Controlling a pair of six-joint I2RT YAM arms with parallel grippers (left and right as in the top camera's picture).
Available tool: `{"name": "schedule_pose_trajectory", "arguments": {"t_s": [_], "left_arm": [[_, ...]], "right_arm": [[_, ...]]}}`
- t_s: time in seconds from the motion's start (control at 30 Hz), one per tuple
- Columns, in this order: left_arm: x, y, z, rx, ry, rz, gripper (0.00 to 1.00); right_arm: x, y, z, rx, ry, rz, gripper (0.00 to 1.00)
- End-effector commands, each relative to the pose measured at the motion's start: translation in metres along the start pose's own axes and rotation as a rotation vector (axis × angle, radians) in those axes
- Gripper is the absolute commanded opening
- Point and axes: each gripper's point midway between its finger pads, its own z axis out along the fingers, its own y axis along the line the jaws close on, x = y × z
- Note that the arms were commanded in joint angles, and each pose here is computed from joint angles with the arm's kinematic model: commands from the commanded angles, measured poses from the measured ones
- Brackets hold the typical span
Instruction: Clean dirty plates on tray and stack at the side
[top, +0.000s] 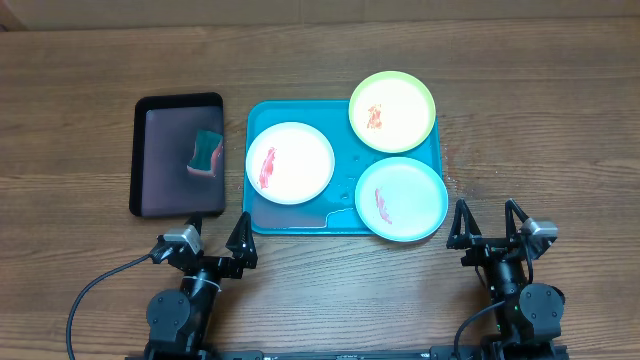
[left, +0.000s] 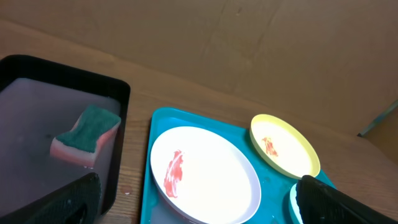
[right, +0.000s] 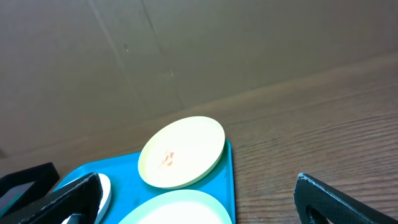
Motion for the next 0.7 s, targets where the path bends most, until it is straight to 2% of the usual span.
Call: {"name": "schedule_pose_trajectory", "arguments": {"t_s": [0.0, 0.23, 0.47, 0.67], "left_arm": [[0.0, -0.004, 0.0, 0.027, -0.002, -0.014, 1.0], [-0.008, -0.017, -0.003, 0.081, -0.006, -0.007, 1.0], [-0.049, -0.034, -0.017, 0.095, -0.083, 0.09, 1.0], [-0.078, -0.036, -0.035, 0.024, -0.085, 0.14, 1.0]], "right_arm": [[0.003, 0.002, 0.0, -0.013, 0.001, -0.005, 1.0], [0.003, 0.002, 0.0, -0.013, 0.001, -0.005, 1.0], [0.003, 0.002, 0.0, -0.013, 0.0, -0.005, 1.0], [0.003, 0.002, 0.0, -0.013, 0.0, -0.005, 1.0]]}}
